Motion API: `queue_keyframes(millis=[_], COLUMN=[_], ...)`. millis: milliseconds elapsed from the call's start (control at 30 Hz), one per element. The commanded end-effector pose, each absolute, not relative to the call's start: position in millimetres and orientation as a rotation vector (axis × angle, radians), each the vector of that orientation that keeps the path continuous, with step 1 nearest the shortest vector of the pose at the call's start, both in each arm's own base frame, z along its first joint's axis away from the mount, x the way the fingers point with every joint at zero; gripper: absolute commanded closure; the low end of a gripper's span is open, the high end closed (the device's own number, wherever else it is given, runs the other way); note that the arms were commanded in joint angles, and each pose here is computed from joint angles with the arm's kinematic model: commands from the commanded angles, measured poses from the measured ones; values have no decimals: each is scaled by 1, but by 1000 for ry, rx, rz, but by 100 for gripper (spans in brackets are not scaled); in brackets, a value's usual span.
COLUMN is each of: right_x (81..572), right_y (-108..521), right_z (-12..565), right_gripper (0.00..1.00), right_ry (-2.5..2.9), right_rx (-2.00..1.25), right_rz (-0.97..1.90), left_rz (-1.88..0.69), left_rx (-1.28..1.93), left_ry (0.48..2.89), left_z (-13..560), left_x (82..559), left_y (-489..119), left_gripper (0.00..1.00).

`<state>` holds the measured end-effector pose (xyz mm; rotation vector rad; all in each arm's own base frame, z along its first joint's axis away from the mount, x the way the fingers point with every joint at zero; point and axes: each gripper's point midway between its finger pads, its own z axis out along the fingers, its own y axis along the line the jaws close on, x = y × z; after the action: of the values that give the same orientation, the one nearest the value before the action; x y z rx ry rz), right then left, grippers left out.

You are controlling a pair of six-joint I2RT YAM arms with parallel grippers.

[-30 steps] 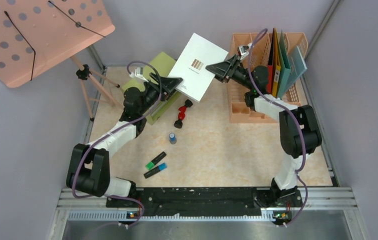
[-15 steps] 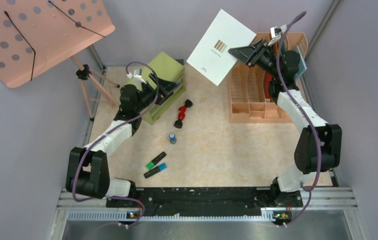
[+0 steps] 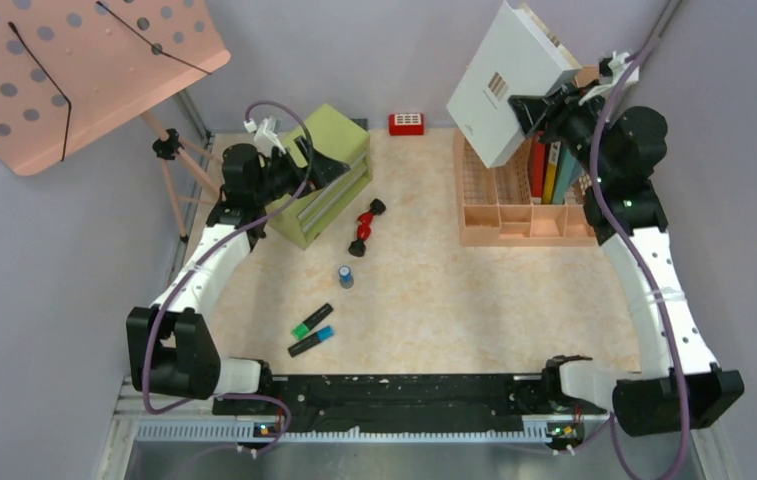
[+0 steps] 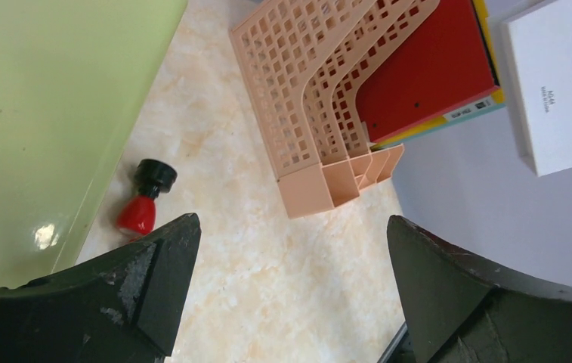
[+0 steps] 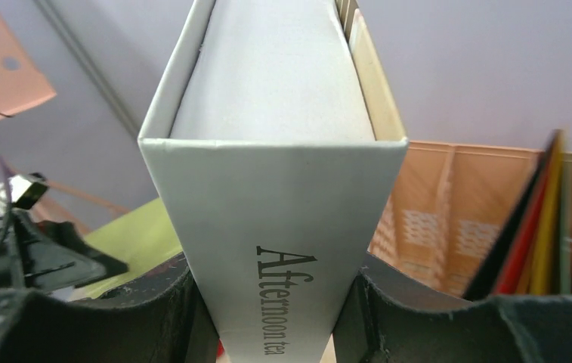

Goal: Organize the desk
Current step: Place the book in the storage box.

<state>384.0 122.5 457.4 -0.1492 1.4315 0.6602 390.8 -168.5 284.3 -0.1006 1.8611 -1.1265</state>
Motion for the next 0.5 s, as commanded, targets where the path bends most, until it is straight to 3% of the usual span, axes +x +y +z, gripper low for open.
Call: queue_keyframes(millis=[0, 467], right_x=[376, 403], right_y=[80, 65], right_z=[444, 401], right_gripper=[100, 100], right_ry=[1457, 1524], right_rx=[-89, -1], right_rz=[377, 169], left_rz=[-1044, -1045], left_rx=[-14, -9], left_ry=[1853, 1856], left_z=[298, 287], left_x=[386, 390], left_y=[-163, -164], left_gripper=[2, 4])
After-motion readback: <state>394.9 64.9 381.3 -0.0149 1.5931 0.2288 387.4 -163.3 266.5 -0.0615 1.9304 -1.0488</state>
